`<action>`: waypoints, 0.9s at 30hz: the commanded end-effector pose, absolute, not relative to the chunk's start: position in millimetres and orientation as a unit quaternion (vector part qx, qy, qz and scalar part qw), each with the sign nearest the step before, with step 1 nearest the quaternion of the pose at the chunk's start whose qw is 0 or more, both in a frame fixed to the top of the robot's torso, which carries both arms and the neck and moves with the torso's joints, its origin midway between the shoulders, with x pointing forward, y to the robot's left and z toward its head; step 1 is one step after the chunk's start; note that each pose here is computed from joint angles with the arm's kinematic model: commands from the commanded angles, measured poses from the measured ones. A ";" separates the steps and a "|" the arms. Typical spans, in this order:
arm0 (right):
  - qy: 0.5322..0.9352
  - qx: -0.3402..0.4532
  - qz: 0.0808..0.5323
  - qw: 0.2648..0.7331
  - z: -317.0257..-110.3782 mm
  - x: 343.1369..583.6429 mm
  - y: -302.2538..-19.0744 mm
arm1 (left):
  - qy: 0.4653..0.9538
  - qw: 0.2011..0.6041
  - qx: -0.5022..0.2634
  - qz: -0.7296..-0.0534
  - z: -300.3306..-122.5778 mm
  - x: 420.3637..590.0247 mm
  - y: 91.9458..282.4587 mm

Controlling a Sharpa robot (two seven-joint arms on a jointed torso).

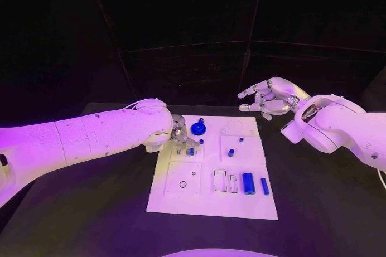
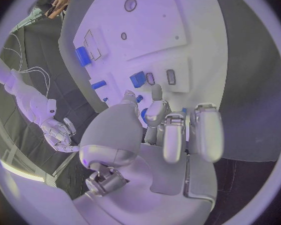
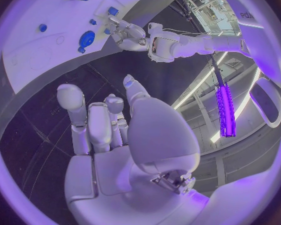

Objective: Assemble the parts on the task board

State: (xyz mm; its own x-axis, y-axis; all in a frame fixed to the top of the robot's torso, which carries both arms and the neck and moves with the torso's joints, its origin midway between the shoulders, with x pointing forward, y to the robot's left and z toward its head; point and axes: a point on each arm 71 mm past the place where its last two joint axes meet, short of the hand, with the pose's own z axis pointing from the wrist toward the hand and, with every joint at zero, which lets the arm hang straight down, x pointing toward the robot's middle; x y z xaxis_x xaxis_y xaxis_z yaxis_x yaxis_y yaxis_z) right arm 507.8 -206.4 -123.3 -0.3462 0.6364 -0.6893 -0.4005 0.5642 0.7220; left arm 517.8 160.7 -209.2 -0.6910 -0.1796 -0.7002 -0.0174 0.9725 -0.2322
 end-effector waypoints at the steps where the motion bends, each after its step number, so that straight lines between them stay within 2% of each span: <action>1: 0.684 0.082 0.458 0.562 -122.7 508.9 -205.4 | 0.920 0.376 -0.046 -0.100 -210.5 515.9 158.3; 27: 0.694 0.079 0.452 0.555 -126.1 514.4 -200.3 | 0.925 0.362 -0.037 -0.114 -211.9 512.9 148.9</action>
